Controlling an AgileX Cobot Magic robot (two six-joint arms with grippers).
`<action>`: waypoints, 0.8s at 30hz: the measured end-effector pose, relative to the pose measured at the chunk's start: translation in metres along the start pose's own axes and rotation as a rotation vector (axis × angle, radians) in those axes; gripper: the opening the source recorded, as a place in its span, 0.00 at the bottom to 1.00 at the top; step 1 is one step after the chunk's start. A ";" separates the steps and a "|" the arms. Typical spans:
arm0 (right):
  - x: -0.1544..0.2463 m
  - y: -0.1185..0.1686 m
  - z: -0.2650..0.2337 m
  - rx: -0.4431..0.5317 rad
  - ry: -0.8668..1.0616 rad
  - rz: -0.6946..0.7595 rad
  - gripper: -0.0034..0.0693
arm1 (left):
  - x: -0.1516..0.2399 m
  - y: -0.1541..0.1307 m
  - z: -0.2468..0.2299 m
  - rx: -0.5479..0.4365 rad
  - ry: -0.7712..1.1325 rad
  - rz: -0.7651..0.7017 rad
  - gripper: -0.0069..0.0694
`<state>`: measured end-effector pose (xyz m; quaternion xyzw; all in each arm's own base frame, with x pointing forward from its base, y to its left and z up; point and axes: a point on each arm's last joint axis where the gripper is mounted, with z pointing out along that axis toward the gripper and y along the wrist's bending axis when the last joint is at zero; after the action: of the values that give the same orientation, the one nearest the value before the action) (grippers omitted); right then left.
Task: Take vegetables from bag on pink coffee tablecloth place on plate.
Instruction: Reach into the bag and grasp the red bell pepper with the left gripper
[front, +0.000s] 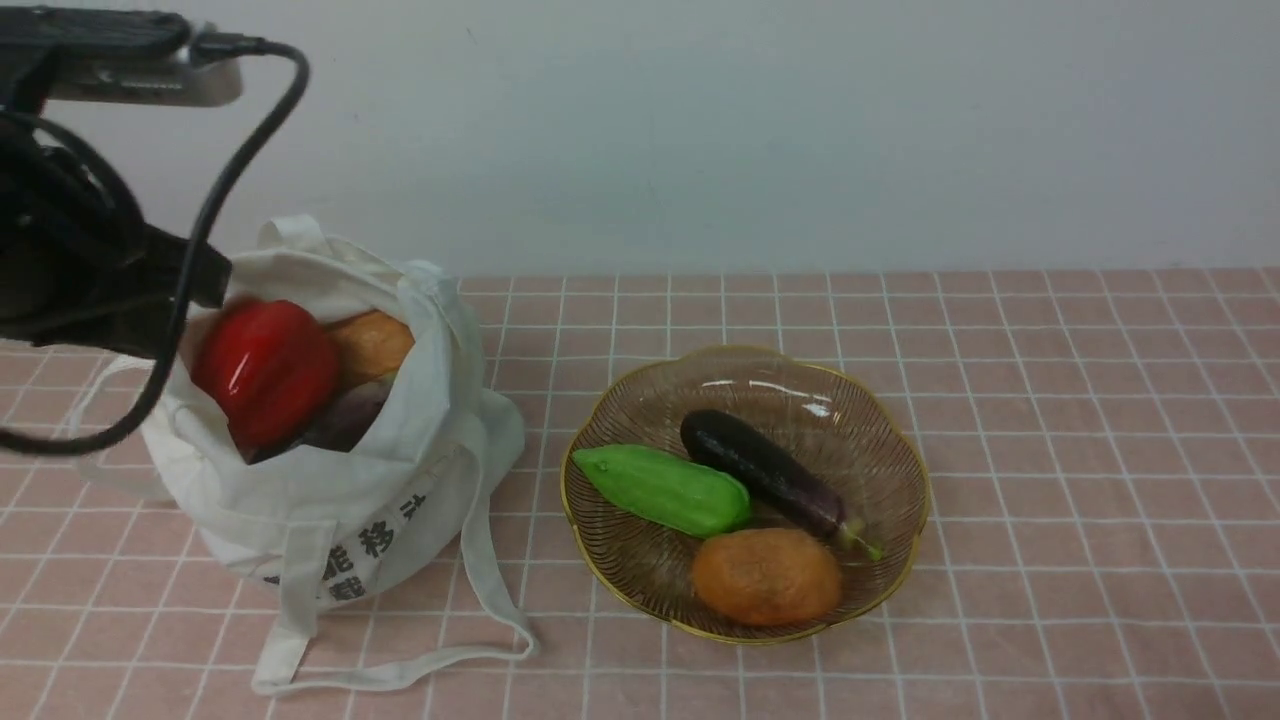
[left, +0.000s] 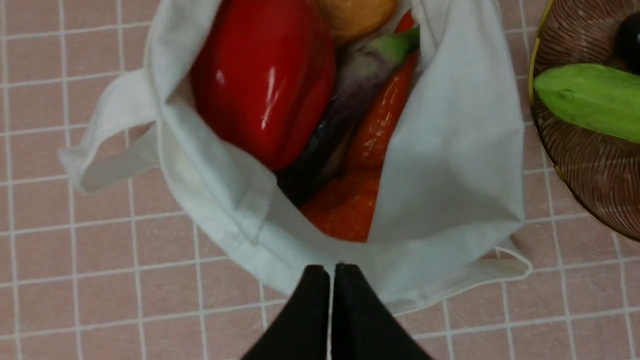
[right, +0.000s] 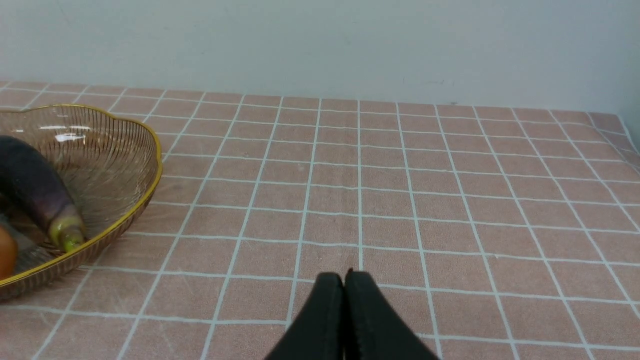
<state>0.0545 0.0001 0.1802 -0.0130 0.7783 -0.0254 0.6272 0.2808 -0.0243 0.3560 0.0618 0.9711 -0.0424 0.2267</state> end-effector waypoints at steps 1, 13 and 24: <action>0.000 0.000 0.000 0.000 0.000 0.000 0.03 | -0.006 0.001 0.008 0.002 0.015 0.002 0.08; 0.000 0.000 0.000 0.000 0.000 0.001 0.03 | -0.041 0.014 0.073 -0.067 0.007 0.038 0.32; 0.000 0.000 0.000 0.000 0.000 0.004 0.03 | -0.045 0.023 0.115 -0.117 0.064 0.077 0.83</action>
<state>0.0545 0.0001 0.1802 -0.0114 0.7783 -0.0241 0.6273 0.3741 -0.0186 0.2718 0.0871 0.9756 0.0250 0.2002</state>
